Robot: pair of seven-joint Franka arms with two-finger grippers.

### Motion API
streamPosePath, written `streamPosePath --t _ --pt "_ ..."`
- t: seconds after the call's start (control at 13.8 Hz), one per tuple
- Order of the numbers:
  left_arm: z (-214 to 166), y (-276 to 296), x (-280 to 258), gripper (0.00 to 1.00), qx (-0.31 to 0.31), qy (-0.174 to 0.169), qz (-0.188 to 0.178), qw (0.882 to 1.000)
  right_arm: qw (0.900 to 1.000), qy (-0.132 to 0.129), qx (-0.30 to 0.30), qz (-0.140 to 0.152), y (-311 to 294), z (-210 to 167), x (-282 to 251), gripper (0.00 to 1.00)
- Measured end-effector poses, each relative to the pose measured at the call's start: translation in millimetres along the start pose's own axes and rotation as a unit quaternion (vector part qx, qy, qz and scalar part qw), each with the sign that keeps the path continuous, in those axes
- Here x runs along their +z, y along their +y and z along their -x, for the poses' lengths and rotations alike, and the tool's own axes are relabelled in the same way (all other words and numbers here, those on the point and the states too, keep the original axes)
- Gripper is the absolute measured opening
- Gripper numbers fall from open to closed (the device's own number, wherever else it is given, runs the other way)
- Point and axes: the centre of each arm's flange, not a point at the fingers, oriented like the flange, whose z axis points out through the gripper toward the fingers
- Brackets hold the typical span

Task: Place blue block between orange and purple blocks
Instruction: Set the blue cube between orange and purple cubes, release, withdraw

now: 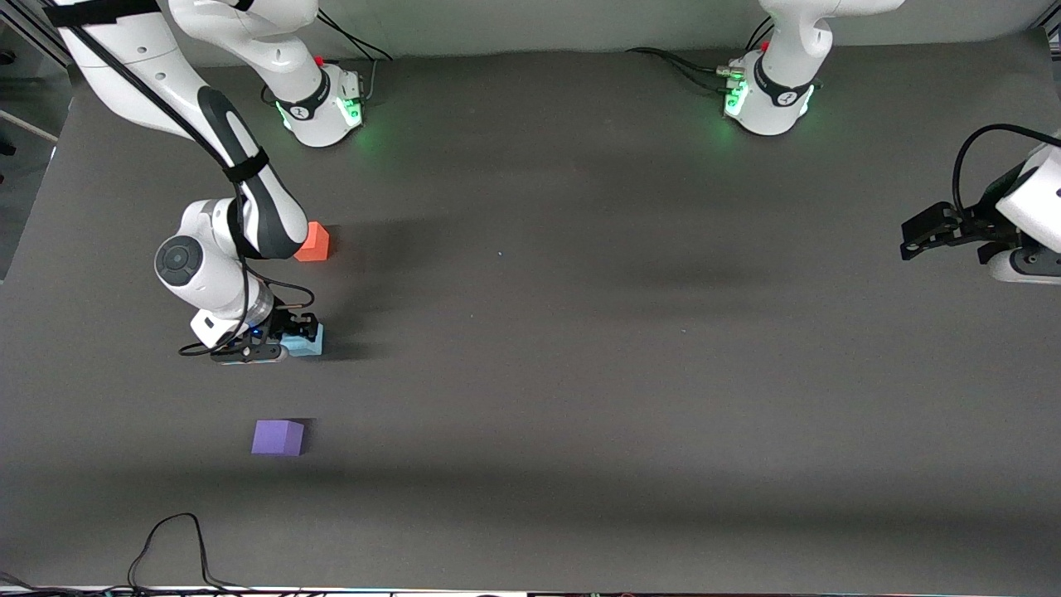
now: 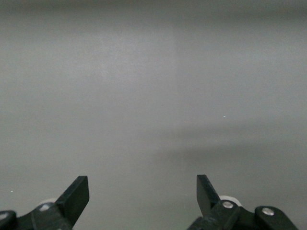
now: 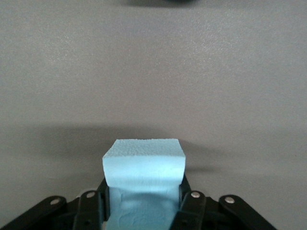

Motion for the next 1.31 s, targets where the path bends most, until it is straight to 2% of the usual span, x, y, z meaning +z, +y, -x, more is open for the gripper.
streamPosePath --t 0.07,0.36,0.44,0.58,0.87,1.02,1.31 --pt "0 0 0 1.00 0.000 0.000 0.000 1.000 1.000 0.000 0.000 0.000 0 0 1 0.56" --pt "-1 0 0 1.00 0.000 0.001 0.000 1.000 1.000 0.007 0.000 0.000 0 -3 -5 0.96" --pt "-1 0 0 1.00 0.000 0.002 0.000 1.000 1.000 0.015 0.000 -0.001 0 -6 -12 1.00" --pt "-2 0 0 1.00 0.000 0.004 0.000 1.000 0.999 0.033 0.001 -0.004 -1 -13 -45 1.00" --pt "-3 0 1 1.00 0.000 0.006 0.000 1.000 0.998 0.066 0.002 -0.013 0 -13 -147 1.00" --pt "-3 0 2 1.00 0.000 0.005 0.000 1.000 0.998 0.066 0.001 -0.019 0 -1 -196 1.00" --pt "-3 0 2 1.00 0.000 0.005 0.000 1.000 0.999 0.043 -0.003 -0.027 2 36 -279 1.00"
